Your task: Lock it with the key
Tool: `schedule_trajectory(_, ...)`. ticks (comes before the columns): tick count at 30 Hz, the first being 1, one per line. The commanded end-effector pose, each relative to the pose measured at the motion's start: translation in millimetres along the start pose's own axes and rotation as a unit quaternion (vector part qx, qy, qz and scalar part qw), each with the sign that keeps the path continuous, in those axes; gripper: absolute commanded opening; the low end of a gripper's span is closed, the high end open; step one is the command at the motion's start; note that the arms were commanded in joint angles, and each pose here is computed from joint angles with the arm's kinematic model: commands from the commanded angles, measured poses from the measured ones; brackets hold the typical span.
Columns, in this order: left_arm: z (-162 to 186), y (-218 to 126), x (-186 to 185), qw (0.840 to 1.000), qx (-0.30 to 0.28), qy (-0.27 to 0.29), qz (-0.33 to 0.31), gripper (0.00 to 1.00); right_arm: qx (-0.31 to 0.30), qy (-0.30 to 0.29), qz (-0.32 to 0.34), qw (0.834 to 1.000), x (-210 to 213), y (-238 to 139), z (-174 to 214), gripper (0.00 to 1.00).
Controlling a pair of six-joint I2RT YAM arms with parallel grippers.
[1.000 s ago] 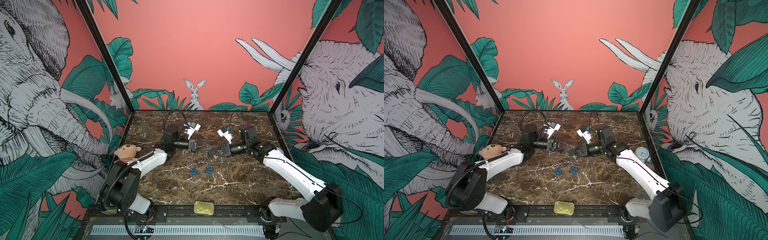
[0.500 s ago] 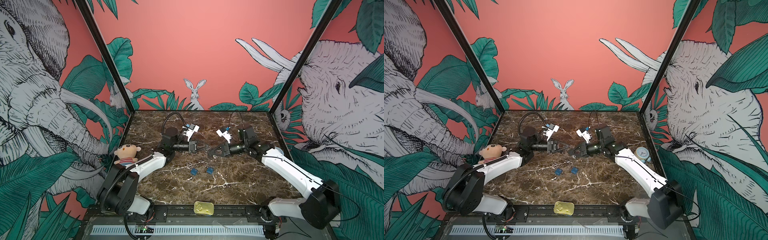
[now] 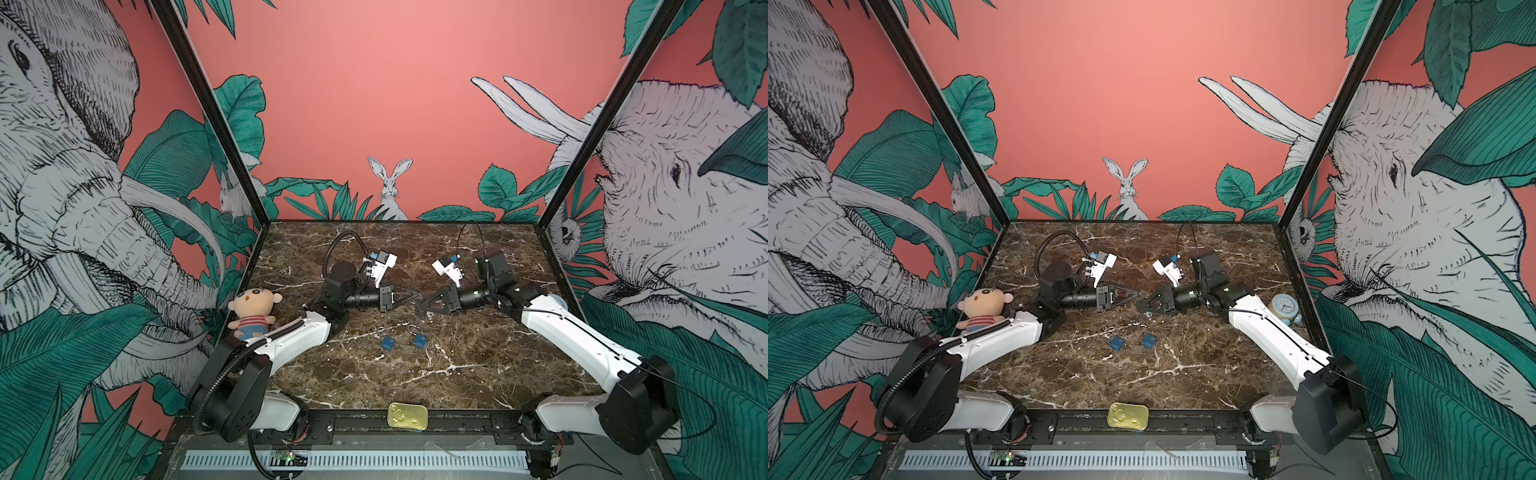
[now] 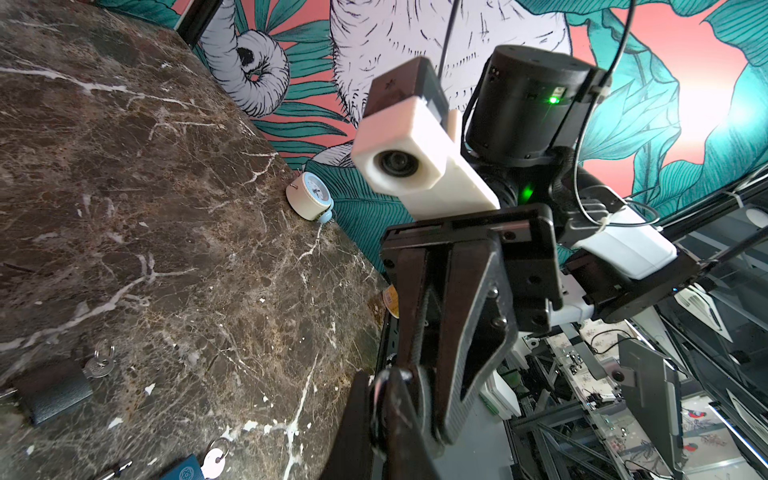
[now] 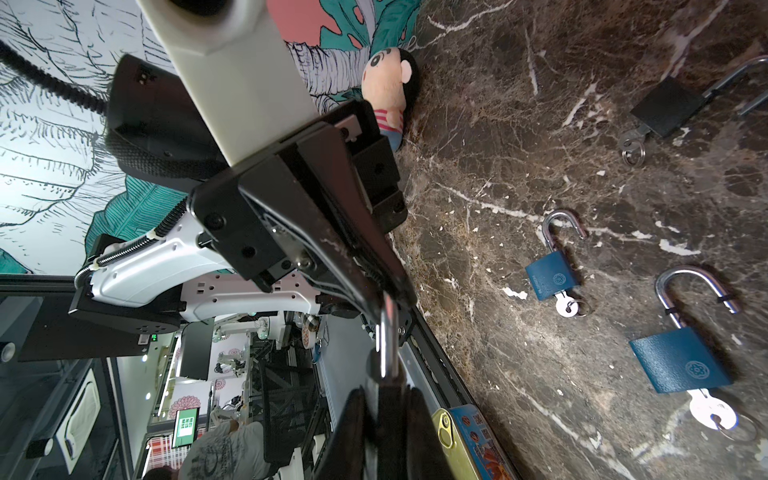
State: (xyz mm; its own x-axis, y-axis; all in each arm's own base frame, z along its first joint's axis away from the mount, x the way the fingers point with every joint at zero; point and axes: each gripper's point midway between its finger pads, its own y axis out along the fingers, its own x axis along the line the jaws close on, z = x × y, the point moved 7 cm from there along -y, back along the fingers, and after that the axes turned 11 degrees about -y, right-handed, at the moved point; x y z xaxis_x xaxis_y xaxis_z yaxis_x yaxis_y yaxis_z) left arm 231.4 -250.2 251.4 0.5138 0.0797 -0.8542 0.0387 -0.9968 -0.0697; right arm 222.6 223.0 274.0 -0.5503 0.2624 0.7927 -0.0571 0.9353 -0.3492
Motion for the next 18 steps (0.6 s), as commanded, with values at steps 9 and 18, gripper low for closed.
schedule_trajectory(9, 62, 16, 9, 0.991, 0.096, -0.091, 0.007, 0.00, -0.090, -0.184, -0.057, 0.977, 37, -12, -55, 0.00)
schedule_trajectory(18, 75, 26, 0, 0.988, 0.119, -0.092, 0.016, 0.00, -0.095, -0.181, -0.056, 0.977, 30, -12, -61, 0.00)
